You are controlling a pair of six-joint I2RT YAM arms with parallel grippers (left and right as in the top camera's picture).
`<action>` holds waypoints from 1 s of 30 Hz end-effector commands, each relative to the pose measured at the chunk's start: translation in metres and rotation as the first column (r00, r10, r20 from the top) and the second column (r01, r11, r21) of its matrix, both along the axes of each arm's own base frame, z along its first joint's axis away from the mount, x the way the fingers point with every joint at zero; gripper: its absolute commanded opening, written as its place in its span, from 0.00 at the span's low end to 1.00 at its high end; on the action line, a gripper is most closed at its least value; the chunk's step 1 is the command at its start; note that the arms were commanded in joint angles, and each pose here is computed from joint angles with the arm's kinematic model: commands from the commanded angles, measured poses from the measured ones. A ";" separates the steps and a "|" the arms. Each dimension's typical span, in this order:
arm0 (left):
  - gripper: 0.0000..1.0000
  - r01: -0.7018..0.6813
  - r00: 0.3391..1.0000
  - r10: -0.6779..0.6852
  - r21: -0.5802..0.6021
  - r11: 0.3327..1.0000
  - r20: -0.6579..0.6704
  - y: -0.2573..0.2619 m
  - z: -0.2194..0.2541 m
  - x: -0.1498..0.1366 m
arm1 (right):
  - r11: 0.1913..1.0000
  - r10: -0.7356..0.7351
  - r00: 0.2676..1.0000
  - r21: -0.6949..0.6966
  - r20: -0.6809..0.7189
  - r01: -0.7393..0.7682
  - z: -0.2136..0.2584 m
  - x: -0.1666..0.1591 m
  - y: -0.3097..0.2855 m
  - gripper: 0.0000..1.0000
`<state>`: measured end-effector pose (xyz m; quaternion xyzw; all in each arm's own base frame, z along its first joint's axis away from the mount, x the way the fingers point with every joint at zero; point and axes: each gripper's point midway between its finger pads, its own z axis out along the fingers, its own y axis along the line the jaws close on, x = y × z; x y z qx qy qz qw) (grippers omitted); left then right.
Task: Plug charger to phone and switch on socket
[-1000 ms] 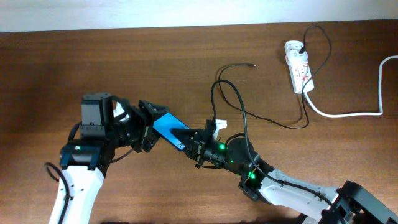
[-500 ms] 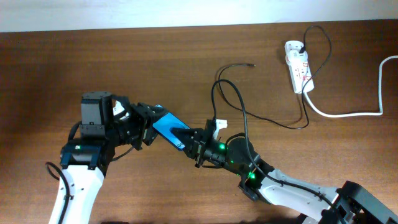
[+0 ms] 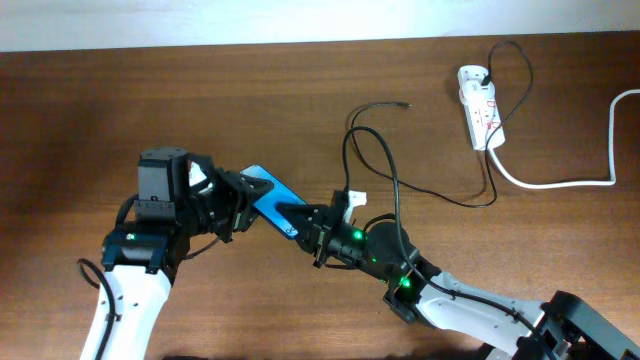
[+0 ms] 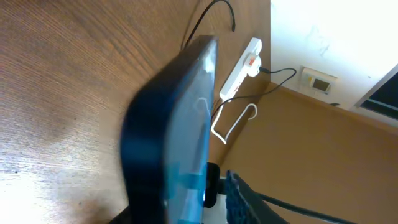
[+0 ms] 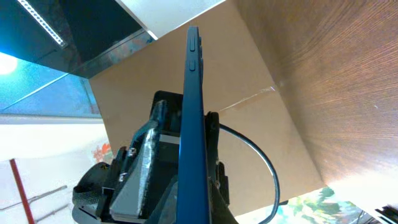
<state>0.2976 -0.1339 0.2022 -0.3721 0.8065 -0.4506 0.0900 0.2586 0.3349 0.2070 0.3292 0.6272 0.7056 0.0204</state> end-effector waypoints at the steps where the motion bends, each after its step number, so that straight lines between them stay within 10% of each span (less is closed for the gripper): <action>1: 0.27 -0.002 1.000 0.002 0.006 1.000 -0.003 0.000 -0.003 0.001 | 0.999 -0.002 1.000 0.032 0.029 0.001 0.015 -0.001 0.003 0.04; 19: 0.00 -0.049 0.998 0.049 -0.006 0.999 -0.041 0.003 -0.004 0.002 | 0.999 -0.024 0.999 0.043 0.038 0.022 0.018 0.002 0.001 0.09; 30: 0.00 0.077 0.977 -0.143 0.360 0.930 0.159 0.030 -0.024 0.007 | 0.972 -0.014 0.978 -0.233 -0.206 -0.035 -0.071 -0.010 -0.006 0.51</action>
